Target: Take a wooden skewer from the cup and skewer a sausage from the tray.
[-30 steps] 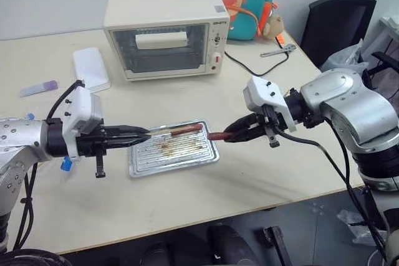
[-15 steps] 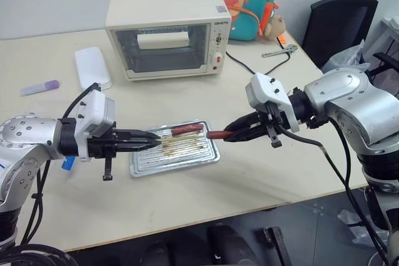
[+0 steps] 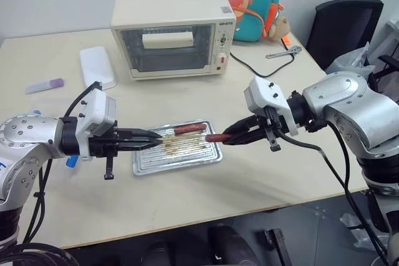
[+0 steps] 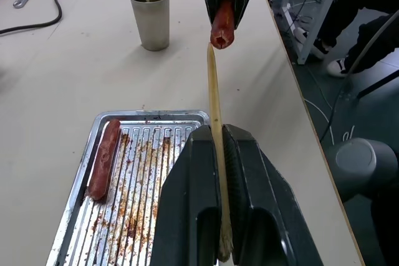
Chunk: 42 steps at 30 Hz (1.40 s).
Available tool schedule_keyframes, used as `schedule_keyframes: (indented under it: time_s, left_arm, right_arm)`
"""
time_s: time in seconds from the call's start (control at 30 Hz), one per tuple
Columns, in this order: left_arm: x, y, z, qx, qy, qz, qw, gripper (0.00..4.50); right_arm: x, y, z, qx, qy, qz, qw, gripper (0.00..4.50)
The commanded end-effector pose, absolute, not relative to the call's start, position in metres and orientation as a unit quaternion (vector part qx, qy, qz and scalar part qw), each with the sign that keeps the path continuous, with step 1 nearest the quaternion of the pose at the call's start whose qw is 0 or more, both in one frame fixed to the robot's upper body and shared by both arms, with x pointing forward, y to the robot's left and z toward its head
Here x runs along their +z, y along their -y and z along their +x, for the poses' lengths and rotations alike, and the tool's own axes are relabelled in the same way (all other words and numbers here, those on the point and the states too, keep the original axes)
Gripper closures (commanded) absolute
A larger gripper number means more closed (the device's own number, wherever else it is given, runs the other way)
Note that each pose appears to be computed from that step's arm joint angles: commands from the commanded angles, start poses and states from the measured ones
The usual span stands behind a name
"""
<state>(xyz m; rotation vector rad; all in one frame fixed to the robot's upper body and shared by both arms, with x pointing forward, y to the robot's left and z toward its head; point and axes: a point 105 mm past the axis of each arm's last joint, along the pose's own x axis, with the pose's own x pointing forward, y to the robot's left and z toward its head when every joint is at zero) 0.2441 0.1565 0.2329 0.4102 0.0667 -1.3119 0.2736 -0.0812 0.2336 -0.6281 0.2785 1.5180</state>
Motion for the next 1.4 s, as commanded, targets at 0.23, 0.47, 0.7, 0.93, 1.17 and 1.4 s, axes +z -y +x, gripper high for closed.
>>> schedule_keyframes:
  time_s: [0.23, 0.47, 0.7, 0.93, 1.17, 1.4]
  left_arm:
    - [0.242, -0.154, 0.241, -0.612, -0.013, 0.204, 0.764, 4.50]
    - [0.240, -0.160, 0.242, -0.607, -0.022, 0.206, 0.767, 4.50]
    - [0.240, -0.159, 0.242, -0.608, -0.020, 0.208, 0.766, 4.50]
    - [0.240, -0.156, 0.244, -0.612, -0.017, 0.208, 0.763, 4.50]
    - [0.239, -0.158, 0.245, -0.613, -0.019, 0.209, 0.762, 4.50]
    - [0.240, -0.158, 0.246, -0.612, -0.019, 0.208, 0.762, 4.50]
  right_arm:
    - [0.242, 0.085, 0.275, 0.664, -0.106, -0.290, 0.681, 3.85]
    - [0.243, 0.086, 0.276, 0.662, -0.107, -0.290, 0.683, 3.85]
    - [0.245, 0.084, 0.274, 0.663, -0.099, -0.291, 0.682, 3.85]
    - [0.247, 0.079, 0.270, 0.669, -0.091, -0.286, 0.680, 3.85]
    - [0.248, 0.077, 0.268, 0.670, -0.090, -0.282, 0.681, 3.85]
    - [0.251, 0.076, 0.267, 0.672, -0.085, -0.277, 0.682, 3.85]
